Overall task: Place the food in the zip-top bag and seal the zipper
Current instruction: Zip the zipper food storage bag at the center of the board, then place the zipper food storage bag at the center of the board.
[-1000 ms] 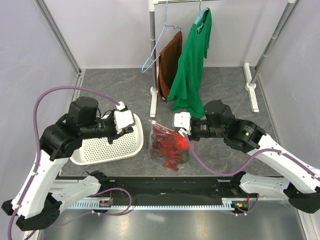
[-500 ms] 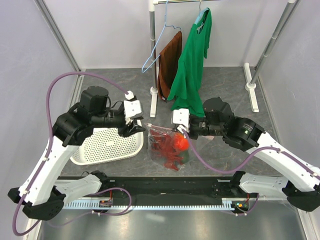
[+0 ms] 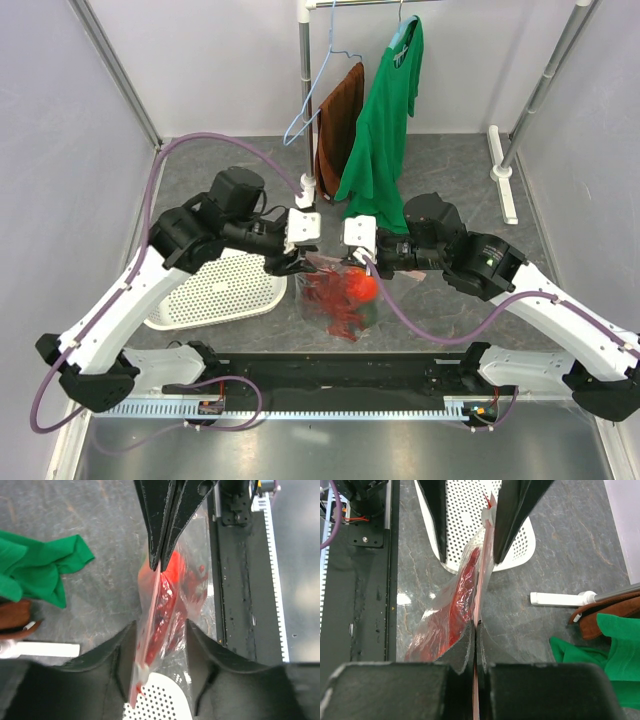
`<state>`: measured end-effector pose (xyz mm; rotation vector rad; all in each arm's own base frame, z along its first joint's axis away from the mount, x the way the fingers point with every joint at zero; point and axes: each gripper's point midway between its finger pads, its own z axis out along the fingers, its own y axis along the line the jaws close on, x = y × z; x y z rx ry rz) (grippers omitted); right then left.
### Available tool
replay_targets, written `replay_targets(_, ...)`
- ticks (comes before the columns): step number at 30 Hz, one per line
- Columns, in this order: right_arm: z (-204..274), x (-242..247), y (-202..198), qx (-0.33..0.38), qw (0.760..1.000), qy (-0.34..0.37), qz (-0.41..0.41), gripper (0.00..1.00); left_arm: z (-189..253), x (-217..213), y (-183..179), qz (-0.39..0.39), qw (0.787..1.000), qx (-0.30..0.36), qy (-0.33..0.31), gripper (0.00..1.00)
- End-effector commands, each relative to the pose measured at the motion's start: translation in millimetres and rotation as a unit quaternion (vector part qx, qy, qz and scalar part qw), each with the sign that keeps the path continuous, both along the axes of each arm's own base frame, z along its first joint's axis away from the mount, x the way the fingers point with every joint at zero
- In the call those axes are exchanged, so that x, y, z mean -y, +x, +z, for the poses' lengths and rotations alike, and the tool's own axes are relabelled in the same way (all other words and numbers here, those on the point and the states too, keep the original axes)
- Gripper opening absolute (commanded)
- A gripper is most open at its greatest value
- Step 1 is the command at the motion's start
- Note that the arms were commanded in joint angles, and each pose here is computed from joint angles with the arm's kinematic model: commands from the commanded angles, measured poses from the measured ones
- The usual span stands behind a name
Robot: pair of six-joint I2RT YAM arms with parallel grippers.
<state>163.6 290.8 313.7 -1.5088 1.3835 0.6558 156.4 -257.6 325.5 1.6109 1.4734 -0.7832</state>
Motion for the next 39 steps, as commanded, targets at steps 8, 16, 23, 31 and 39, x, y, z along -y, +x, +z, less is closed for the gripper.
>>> replay_targets(8,31.1,3.1,-5.8,0.005,0.999,0.041,-0.005,0.32,12.8,8.9,-6.5,-0.044,0.998,0.033,-0.020,0.02)
replay_targets(16,8.6,-8.0,3.2,-0.036,0.999,0.021,-0.023,0.63,23.4,11.0,-23.7,-0.068,0.997,0.011,-0.037,0.02)
replay_targets(23,3.5,10.5,8.9,-0.041,0.996,0.003,-0.075,0.00,24.0,12.0,-14.3,-0.015,0.999,-0.022,-0.045,0.15)
replay_targets(31,28.6,101.9,58.8,0.038,0.960,-0.011,-0.277,0.00,58.4,-24.3,36.9,0.126,0.984,-0.051,-0.119,0.62)
replay_targets(39,42.1,162.2,117.6,0.109,0.893,-0.077,-0.429,0.00,52.1,-36.5,62.7,0.201,0.972,-0.039,-0.114,0.79)
